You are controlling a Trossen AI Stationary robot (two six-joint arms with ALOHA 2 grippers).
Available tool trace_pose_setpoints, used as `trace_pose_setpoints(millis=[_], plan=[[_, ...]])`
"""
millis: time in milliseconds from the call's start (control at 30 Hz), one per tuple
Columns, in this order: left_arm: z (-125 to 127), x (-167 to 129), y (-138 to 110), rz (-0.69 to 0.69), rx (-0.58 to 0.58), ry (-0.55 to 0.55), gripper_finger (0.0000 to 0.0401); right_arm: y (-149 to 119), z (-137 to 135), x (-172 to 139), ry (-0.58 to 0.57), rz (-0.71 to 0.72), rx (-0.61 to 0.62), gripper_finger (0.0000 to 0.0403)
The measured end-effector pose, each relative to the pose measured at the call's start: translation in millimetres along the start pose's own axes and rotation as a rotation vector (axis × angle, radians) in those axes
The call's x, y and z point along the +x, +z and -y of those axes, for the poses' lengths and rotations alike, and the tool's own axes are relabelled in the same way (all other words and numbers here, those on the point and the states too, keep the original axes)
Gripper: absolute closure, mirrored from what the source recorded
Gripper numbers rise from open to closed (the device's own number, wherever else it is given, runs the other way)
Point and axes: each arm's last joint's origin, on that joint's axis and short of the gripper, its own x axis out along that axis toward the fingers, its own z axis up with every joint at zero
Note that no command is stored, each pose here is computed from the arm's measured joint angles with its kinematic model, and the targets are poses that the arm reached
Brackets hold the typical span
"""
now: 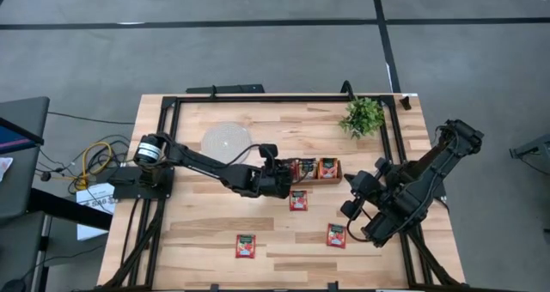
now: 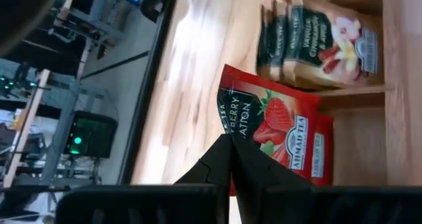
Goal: Pick & Place Tea
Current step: Put the red tea bag into the left section of the wooden organizer
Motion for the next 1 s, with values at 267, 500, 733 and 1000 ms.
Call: trace_pose_setpoints(millis=[267,500,733,1000], plan=[[2.0,0.9,-2.1,-0.011,0.018,-0.016,0.0401,0.1,-0.4,0.2,0.002,0.000,-0.020,0.0403],[2.6,0.9,-1.9,-0.008,0.017,-0.036,0.0401,0.1,-0.4,0.2,0.002,0.000,-0.020,0.0403],[2.6,1.0,-2.3,-0.011,0.017,-0.036,0.0401,0.2,-0.4,0.1,0.002,0.000,-0.019,0.0403],[2.7,0.9,-2.3,-0.010,0.016,-0.037,0.0401,0.3,-1.1,0.2,0.007,0.001,-0.014,0.0403]])
